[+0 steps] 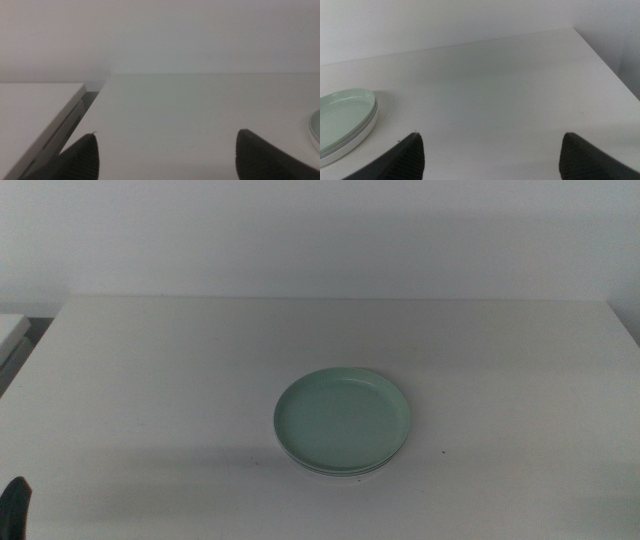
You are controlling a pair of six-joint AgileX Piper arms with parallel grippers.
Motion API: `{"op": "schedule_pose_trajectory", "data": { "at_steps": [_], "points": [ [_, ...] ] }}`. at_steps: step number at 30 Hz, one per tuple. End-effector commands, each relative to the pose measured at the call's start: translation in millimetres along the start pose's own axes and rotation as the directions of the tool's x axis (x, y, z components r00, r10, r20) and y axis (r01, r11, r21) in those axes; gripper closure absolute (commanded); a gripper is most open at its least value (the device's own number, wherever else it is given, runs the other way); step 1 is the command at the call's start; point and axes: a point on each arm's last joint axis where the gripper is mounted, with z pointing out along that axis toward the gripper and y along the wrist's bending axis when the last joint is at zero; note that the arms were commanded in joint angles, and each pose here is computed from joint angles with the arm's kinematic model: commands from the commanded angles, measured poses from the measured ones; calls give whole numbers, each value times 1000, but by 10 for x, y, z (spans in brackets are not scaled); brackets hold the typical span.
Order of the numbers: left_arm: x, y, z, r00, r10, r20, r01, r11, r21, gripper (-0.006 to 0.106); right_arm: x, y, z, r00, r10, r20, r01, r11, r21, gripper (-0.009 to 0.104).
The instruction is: Stack the three bowls on top of each other.
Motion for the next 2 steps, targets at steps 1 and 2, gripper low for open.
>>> {"op": "schedule_pose_trajectory", "data": {
  "at_steps": [1, 2],
  "points": [
    [-15, -3, -3, 1000, -12, 18, 11, 1000, 5, 7, -3, -3, 1, 1000, -5, 16, 5, 1000, 3, 2],
    [-15, -3, -3, 1000, -12, 18, 11, 1000, 5, 7, -3, -3, 1, 1000, -5, 16, 5, 1000, 3, 2]
  ]
}}
